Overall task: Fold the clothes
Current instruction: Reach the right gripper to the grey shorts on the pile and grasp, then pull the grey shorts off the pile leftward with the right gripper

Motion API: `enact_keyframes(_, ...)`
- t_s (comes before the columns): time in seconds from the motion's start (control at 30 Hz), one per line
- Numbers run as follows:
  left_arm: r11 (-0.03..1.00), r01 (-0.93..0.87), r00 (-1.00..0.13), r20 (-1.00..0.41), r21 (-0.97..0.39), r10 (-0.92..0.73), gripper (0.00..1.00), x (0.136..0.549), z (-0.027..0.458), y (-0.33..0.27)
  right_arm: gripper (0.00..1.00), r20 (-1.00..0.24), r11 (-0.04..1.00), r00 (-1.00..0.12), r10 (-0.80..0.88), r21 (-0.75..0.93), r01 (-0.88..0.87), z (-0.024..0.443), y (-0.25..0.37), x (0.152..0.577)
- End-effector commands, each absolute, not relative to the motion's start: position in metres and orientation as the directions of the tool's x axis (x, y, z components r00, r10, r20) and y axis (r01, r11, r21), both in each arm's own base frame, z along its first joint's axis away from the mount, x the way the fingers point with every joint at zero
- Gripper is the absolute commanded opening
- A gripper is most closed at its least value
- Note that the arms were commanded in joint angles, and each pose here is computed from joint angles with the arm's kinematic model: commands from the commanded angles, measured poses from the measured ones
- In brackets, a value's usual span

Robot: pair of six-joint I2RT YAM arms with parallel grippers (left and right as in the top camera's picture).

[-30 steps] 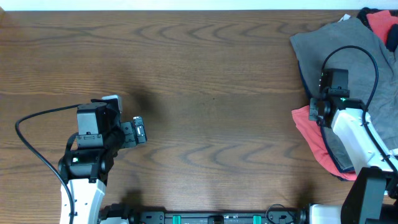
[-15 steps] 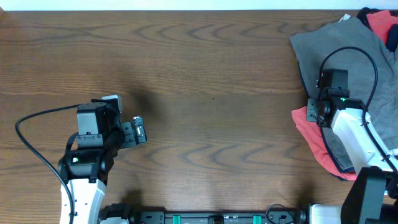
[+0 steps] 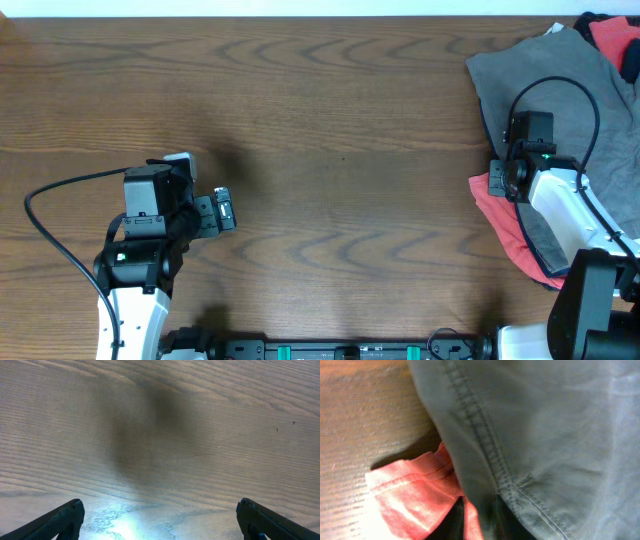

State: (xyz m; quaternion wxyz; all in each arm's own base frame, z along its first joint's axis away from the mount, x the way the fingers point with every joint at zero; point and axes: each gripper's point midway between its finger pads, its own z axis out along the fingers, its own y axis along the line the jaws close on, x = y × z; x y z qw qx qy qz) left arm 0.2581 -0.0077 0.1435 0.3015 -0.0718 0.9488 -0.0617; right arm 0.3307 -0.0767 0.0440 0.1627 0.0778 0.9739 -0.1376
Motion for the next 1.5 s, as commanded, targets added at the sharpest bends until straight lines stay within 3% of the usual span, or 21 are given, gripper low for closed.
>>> enact_keyframes(0.0, 0.98, -0.102, -0.795, -0.579, -0.169, -0.182, 0.98, 0.262, 0.153, -0.008, 0.01, -0.355, 0.932, -0.926, 0.127, -0.276, 0.234, 0.048, -0.088, 0.333)
enact_keyframes(0.33, 0.98, -0.103, -0.795, -0.578, -0.169, -0.183, 0.98, 0.262, 0.153, -0.008, 0.01, -0.414, 0.932, -0.898, 0.146, -0.248, 0.266, 0.076, -0.087, 0.346)
enact_keyframes(0.47, 0.98, -0.102, -0.795, -0.579, -0.169, -0.183, 0.98, 0.262, 0.153, -0.008, 0.01, -0.491, 0.994, -0.868, 0.067, -0.046, 0.102, 0.135, -0.045, 0.37)
enact_keyframes(0.6, 0.98, -0.102, -0.795, -0.578, -0.169, -0.182, 0.98, 0.262, 0.153, -0.008, 0.01, -0.499, 0.992, -0.867, 0.02, 0.118, -0.045, 0.172, 0.005, 0.362)
enact_keyframes(0.9, 0.98, -0.102, -0.795, -0.579, -0.169, -0.182, 0.98, 0.262, 0.153, -0.008, 0.01, -0.361, 0.925, -0.907, -0.218, 0.221, -0.31, 0.139, 0.117, 0.313)
enact_keyframes(1.27, 0.98, -0.102, -0.795, -0.578, -0.169, -0.183, 0.98, 0.262, 0.152, -0.008, 0.01, -0.487, 0.791, -0.8, -0.351, 0.303, -0.532, 0.11, 0.278, 0.308)
enact_keyframes(1.37, 0.98, -0.1, -0.796, -0.577, -0.173, -0.183, 0.98, 0.262, 0.152, -0.009, 0.06, -0.524, 0.764, -0.77, -0.364, 0.305, -0.569, 0.103, 0.307, 0.308)
enact_keyframes(1.47, 0.972, -0.057, -0.801, -0.571, -0.229, -0.181, 0.98, 0.262, 0.154, -0.021, 0.24, -0.544, 0.82, -0.76, -0.357, 0.207, -0.533, 0.099, 0.295, 0.321)
